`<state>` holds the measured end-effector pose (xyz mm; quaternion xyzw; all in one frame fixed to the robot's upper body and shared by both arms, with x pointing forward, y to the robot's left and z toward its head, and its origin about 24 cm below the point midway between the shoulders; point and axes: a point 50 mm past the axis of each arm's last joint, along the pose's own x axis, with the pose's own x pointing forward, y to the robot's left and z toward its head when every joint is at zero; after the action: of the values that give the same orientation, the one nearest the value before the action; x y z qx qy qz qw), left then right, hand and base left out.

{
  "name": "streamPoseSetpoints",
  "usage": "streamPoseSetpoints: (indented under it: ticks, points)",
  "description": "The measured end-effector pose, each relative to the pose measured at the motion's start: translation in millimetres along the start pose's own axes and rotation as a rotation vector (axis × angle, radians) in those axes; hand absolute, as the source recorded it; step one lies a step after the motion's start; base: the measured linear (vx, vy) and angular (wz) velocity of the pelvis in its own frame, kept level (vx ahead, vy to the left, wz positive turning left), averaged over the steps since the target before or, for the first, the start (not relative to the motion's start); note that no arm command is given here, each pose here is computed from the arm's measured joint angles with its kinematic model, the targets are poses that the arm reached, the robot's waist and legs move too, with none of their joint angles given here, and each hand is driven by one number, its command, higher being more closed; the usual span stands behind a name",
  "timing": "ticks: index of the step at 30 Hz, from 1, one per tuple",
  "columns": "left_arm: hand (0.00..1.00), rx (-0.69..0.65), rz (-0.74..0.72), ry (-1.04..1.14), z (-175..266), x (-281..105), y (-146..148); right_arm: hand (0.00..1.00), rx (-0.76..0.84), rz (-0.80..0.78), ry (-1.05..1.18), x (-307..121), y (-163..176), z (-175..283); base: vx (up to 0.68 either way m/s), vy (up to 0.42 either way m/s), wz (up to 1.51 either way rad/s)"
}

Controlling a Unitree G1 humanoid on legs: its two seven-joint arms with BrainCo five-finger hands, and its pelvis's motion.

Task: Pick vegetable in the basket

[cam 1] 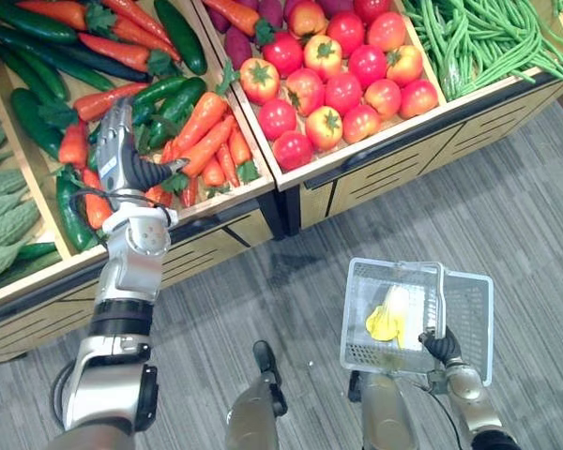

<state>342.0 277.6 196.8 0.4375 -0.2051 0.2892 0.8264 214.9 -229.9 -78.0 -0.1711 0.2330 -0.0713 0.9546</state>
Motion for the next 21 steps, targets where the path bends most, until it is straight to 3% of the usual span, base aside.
streamPoseSetpoints:
  ticks: [21]
  points:
    - [0.0, -0.006, 0.01, -0.013, 5.5, 1.6, 1.5, 1.0, 0.008, 0.006, -0.006, -0.6, 3.9, 1.2, 0.0, -0.002, -0.01]
